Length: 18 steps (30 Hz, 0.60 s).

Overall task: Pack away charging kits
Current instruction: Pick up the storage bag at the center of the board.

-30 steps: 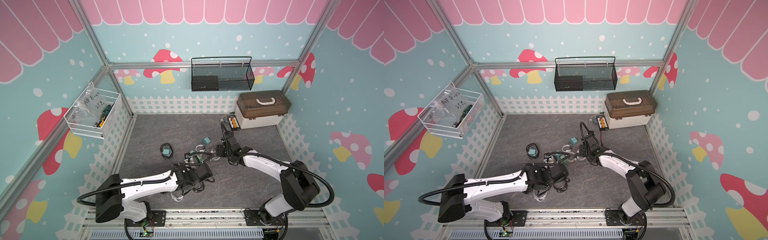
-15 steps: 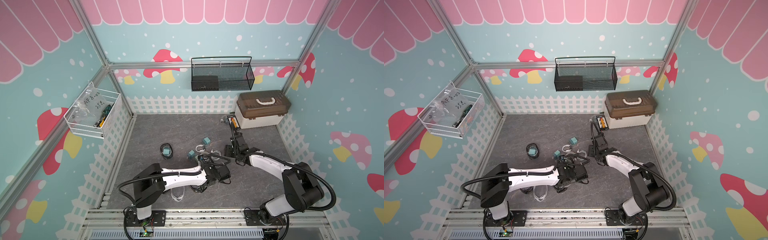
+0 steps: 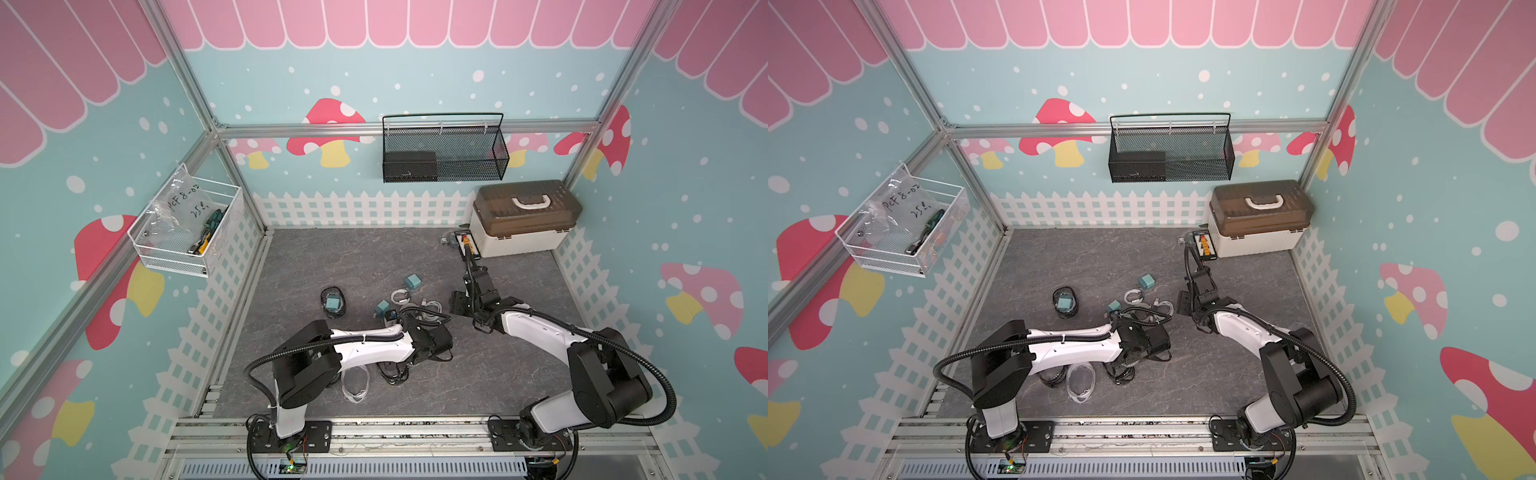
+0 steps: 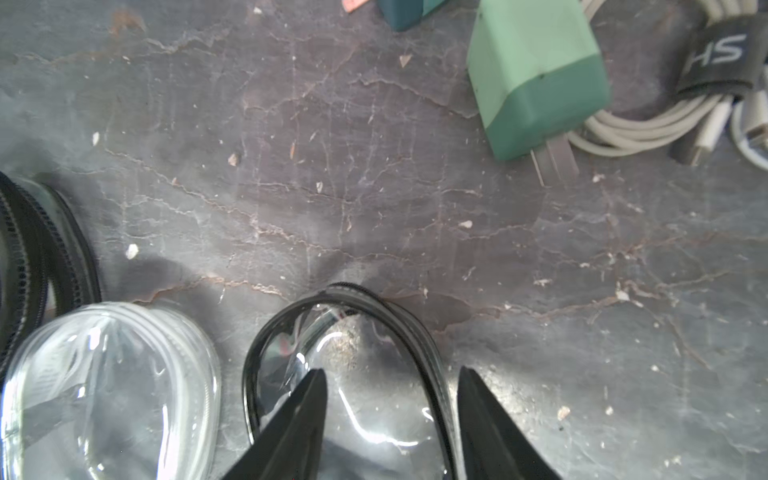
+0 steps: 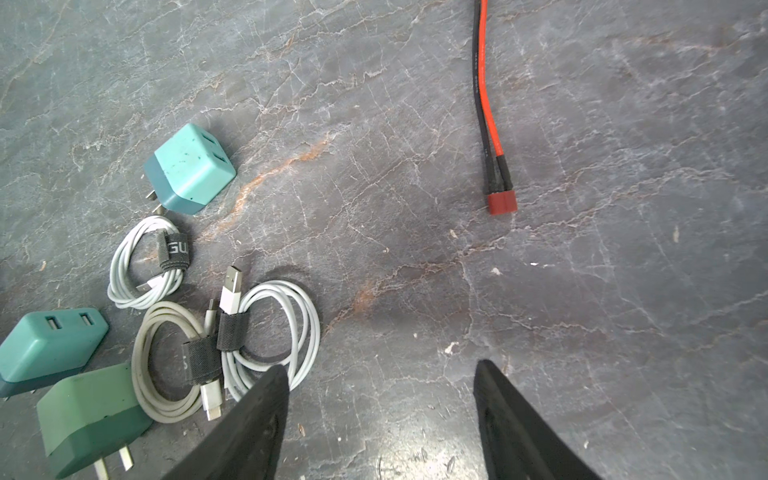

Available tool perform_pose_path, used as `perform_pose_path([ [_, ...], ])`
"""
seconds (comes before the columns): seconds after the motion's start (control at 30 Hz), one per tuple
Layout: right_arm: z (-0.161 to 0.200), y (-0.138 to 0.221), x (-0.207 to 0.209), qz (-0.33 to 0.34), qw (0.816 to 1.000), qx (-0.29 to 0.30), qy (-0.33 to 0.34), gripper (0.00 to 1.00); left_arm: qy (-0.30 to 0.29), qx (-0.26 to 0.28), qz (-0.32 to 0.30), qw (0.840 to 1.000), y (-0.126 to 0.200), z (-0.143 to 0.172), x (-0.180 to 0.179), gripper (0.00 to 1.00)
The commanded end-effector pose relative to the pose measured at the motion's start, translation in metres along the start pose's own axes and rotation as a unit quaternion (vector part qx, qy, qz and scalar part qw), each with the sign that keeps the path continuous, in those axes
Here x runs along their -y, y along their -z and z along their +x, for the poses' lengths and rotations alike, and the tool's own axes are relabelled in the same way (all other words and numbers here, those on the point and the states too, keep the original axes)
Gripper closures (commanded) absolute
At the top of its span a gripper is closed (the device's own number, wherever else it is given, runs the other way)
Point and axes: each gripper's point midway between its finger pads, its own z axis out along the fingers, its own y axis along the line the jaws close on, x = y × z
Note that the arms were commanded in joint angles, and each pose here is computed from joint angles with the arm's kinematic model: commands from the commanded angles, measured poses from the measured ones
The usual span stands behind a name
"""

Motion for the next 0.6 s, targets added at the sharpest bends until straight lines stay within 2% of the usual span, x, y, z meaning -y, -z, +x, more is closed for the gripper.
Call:
perform_pose_path([
  [0.0,0.001,-0.003,0.0,-0.002,1.0,-0.004,-0.007,0.31,0.006,0.0,-0.005,1.0,0.0,0.002,-0.002,0.53],
  [0.1,0.003,-0.005,0.0,-0.003,1.0,-0.007,-0.009,0.31,0.003,-0.005,-0.001,1.0,0.003,0.006,0.0,0.52],
  [0.17,0.004,-0.007,-0.001,-0.005,1.0,-0.01,-0.01,0.32,0.0,-0.006,0.003,1.0,0.005,0.009,0.002,0.44],
  [0.27,0.006,-0.008,-0.001,-0.008,1.0,-0.012,-0.011,0.33,-0.003,-0.006,0.009,1.0,0.009,0.014,0.004,0.44],
  [0.57,0.008,-0.008,-0.001,-0.01,1.0,-0.014,-0.013,0.33,-0.009,-0.012,0.001,1.0,0.006,0.022,0.003,0.58],
])
